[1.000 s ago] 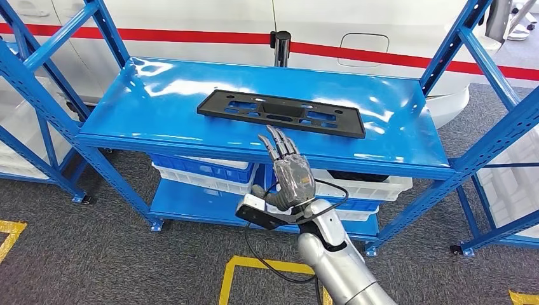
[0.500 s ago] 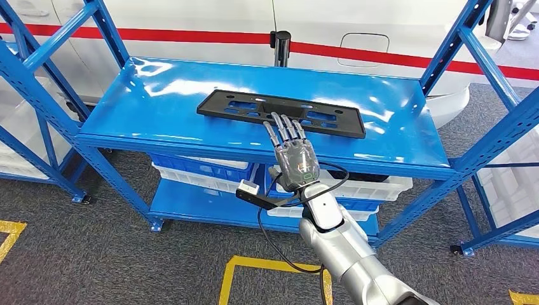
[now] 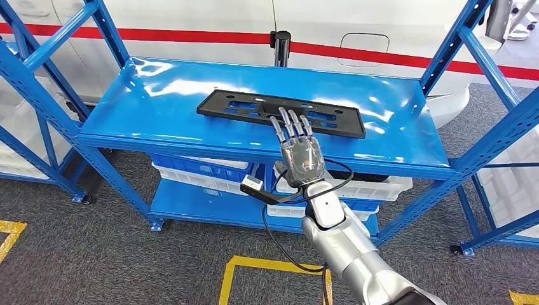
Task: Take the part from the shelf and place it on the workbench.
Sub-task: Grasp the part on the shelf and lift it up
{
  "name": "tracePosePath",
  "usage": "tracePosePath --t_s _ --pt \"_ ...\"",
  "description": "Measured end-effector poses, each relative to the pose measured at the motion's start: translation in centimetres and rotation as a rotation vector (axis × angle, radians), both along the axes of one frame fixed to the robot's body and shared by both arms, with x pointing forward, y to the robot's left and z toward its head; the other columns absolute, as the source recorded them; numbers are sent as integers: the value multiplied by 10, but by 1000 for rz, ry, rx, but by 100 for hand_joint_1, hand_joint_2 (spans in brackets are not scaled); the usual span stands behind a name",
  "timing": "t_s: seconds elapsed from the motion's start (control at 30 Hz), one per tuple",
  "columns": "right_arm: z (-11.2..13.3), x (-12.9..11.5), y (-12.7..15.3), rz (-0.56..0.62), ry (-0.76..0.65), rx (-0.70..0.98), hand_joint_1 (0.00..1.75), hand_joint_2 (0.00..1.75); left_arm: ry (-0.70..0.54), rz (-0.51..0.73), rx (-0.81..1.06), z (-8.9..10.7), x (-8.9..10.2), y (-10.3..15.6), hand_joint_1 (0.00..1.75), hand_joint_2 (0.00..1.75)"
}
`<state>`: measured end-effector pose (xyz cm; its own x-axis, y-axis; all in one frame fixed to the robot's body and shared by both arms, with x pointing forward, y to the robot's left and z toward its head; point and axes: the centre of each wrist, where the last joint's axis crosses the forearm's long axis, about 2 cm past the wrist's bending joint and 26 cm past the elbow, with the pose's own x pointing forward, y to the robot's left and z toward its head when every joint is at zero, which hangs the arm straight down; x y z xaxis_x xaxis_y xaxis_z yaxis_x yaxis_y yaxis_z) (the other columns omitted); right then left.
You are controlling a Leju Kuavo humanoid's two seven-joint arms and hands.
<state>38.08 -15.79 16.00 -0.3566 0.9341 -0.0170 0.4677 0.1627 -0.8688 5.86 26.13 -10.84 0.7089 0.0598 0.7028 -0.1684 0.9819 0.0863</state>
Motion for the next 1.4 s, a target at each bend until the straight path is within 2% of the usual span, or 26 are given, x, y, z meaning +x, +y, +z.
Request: tracePosePath --t_s 1.4 --pt "1 -6 26 46 66 -28 0 175 -23 26 48 -1 0 16 0 0"
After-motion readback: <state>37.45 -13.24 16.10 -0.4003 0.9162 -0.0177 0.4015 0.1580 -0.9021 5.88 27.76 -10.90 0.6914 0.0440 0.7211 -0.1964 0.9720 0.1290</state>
